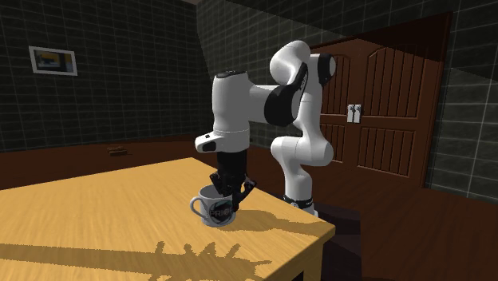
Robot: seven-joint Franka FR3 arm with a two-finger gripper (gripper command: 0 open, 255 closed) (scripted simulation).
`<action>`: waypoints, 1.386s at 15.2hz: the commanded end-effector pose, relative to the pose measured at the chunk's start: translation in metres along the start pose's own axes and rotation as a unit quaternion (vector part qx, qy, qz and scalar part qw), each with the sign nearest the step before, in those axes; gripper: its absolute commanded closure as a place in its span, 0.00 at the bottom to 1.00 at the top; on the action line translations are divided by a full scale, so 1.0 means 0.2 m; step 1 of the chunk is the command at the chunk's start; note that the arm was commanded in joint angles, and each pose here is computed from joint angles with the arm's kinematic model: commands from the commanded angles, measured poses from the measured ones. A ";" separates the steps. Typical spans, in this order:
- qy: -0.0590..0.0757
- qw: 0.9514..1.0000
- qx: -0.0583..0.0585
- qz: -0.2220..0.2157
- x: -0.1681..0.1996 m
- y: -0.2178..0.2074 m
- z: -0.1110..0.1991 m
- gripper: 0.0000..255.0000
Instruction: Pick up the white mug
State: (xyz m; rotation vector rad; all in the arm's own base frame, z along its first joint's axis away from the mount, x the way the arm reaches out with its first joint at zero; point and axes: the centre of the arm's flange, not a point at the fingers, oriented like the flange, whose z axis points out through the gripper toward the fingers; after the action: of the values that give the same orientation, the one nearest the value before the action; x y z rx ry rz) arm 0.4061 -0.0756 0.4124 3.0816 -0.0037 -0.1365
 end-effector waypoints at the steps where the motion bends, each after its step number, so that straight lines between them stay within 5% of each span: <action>1: 0.000 1.000 0.000 0.000 0.00 0.00 0.00 1.00; 6: 0.000 1.000 0.000 0.000 0.00 0.00 0.00 1.00; 21: 0.000 1.000 0.000 0.000 -0.03 0.03 -0.39 1.00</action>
State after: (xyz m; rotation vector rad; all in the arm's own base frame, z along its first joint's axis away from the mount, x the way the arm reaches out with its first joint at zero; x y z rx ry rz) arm 0.4067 -0.0752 0.4867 3.0815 -0.0037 -0.1359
